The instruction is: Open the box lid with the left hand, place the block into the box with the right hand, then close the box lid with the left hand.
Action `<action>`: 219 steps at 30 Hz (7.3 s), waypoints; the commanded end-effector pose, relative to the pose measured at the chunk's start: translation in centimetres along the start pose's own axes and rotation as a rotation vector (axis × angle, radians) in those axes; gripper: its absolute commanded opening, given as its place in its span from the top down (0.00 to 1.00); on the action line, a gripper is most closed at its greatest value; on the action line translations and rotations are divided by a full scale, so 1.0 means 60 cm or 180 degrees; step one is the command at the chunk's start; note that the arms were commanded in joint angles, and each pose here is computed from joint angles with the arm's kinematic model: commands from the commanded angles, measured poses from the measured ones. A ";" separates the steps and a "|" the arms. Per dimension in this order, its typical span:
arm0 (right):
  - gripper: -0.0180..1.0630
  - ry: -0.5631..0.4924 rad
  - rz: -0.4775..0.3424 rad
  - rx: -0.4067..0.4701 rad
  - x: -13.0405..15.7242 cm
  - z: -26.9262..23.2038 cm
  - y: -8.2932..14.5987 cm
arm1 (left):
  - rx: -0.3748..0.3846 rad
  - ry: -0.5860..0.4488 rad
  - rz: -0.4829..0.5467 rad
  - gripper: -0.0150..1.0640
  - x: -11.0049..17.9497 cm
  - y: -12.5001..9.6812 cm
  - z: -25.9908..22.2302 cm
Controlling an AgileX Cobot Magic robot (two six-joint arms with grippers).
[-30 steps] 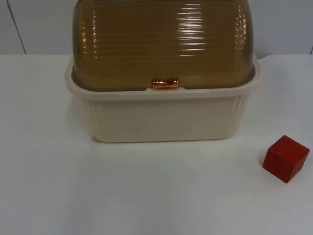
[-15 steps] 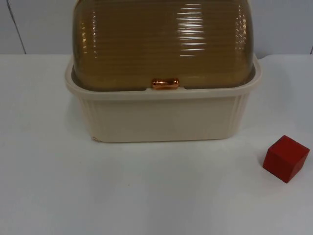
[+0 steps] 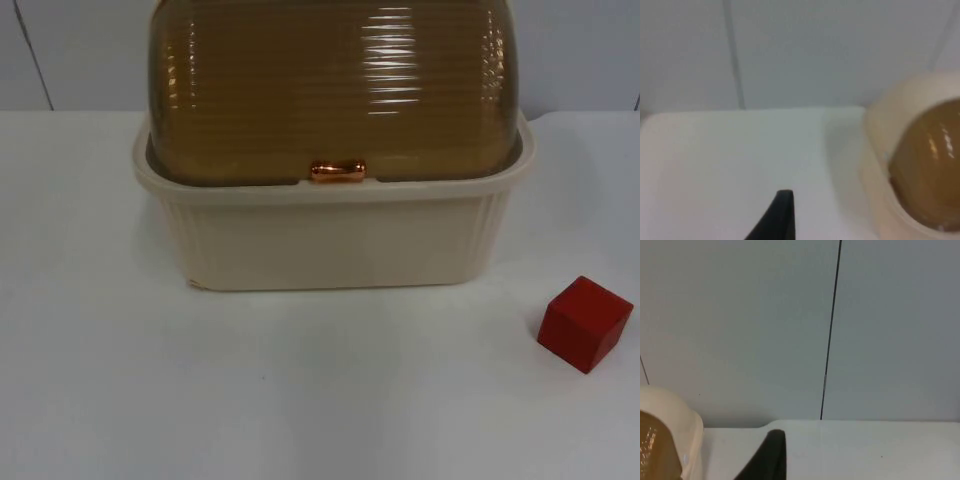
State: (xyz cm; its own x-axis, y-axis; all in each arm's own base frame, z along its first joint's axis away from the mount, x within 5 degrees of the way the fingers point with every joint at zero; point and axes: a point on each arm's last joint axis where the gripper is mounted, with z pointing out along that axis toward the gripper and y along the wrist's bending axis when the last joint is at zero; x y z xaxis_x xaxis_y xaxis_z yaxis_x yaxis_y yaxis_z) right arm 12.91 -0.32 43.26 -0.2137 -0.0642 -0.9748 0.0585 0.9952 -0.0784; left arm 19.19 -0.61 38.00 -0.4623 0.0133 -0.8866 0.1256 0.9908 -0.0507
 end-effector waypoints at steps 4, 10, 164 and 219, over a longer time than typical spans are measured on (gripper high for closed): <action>0.01 -0.0013 0.0003 0.0002 -0.003 -0.001 0.000 | 0.0483 0.0229 0.0393 0.01 0.003 -0.037 0.054; 0.01 0.0000 0.0008 0.0001 -0.002 -0.001 0.000 | 0.0897 0.0444 0.1275 0.01 -0.005 -0.123 0.120; 0.01 -0.0014 -0.0064 0.0043 -0.003 -0.001 -0.002 | 0.0739 0.0294 0.4714 0.99 0.255 -0.360 0.358; 0.01 -0.0014 -0.0064 0.0043 -0.003 -0.001 -0.002 | -0.0391 -0.0240 0.3903 0.99 0.062 -0.304 0.401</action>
State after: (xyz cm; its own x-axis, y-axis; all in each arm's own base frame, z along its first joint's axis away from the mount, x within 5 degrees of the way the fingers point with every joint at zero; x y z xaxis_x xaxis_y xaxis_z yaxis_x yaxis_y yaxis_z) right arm 12.88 -0.47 43.17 -0.2256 -0.0821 -0.9707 0.0700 0.9925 -0.1002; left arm 35.56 -23.07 23.89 0.0128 0.9473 -0.3202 0.3931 0.2896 0.8727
